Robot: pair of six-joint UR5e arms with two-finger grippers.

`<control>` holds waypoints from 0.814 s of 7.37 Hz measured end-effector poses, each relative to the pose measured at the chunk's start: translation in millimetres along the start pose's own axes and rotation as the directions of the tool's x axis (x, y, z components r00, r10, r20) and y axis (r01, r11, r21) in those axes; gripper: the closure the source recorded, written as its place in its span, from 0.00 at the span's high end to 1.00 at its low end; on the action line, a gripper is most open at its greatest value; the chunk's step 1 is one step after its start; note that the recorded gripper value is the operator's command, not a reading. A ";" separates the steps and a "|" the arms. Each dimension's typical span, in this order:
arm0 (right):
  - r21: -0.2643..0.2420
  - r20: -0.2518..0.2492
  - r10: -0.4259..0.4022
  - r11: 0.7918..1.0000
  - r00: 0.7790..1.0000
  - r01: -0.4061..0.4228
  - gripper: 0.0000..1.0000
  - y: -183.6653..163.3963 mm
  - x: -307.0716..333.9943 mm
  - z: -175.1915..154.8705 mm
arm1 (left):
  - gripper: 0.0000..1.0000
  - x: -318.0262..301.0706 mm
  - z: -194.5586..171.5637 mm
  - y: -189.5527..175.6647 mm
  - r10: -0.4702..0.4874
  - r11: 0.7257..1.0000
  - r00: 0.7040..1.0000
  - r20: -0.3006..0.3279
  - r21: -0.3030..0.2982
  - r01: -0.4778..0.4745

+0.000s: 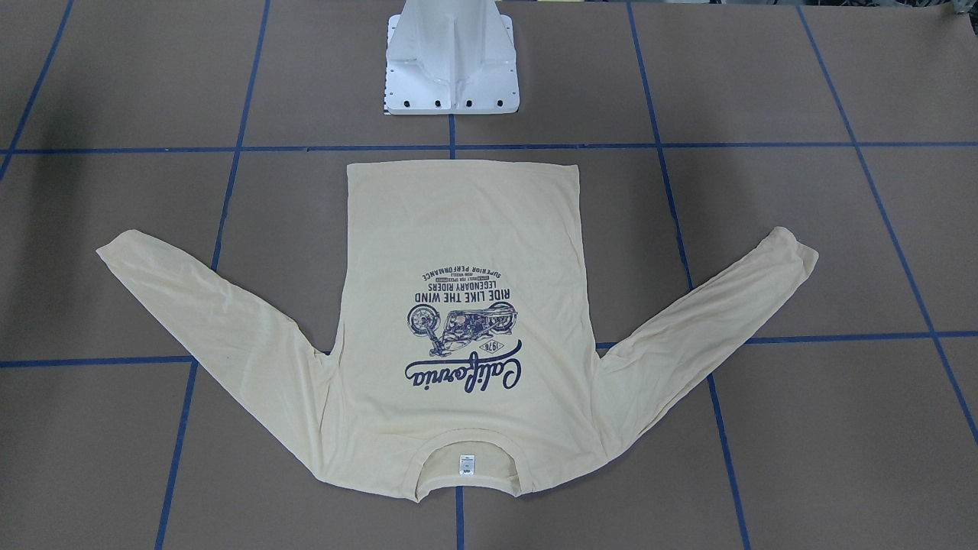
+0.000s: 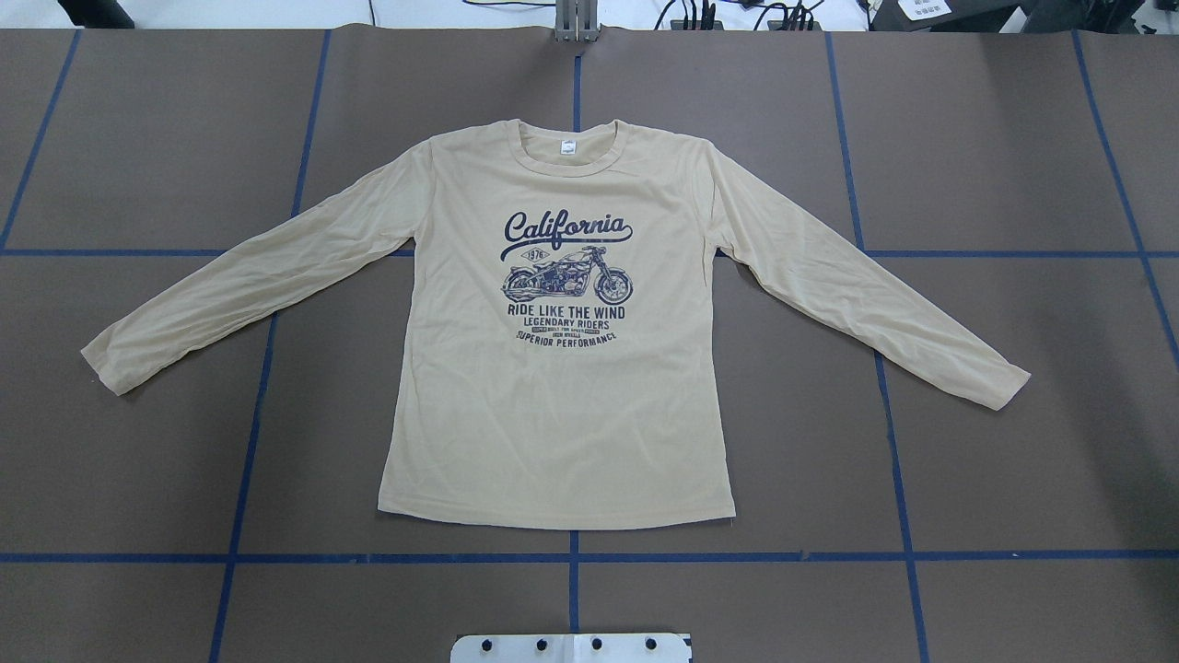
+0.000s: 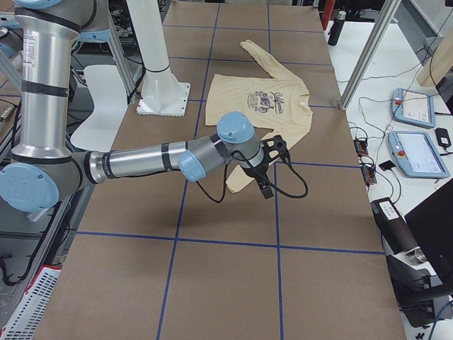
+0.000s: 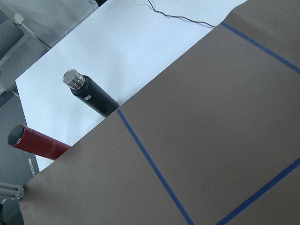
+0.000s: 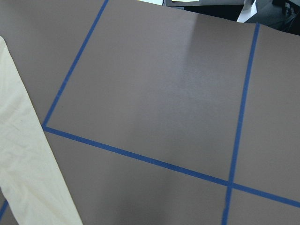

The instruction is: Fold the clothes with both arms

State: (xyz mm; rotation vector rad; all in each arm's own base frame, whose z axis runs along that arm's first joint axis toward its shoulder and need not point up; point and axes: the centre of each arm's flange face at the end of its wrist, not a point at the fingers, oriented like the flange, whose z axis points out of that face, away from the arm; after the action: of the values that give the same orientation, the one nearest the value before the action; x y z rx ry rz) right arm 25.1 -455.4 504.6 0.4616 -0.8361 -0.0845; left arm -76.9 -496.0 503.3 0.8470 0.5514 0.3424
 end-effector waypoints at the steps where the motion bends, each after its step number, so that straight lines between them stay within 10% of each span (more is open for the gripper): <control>1: 0.011 0.048 0.082 0.997 0.995 -0.083 1.00 -3.1 -26.2 7.1 | 1.00 3.4 0.1 1.7 -0.015 1.000 0.999 -0.033 0.006 0.015; 3: -0.004 0.075 0.138 0.990 0.988 -0.138 1.00 13.9 -76.9 42.7 | 1.00 6.6 0.1 3.7 -0.025 1.000 0.998 -0.065 0.008 0.025; 6: 0.020 -0.014 0.202 0.979 0.979 -0.202 0.91 78.3 -138.0 101.2 | 1.00 8.0 -0.1 5.4 -0.020 1.000 0.997 -0.071 0.008 0.020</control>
State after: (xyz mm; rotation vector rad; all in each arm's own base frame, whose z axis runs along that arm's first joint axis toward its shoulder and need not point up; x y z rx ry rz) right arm -150.2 -387.0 500.4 0.3921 -0.8645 0.1149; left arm -70.8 -488.6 504.9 0.8392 0.6276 0.3532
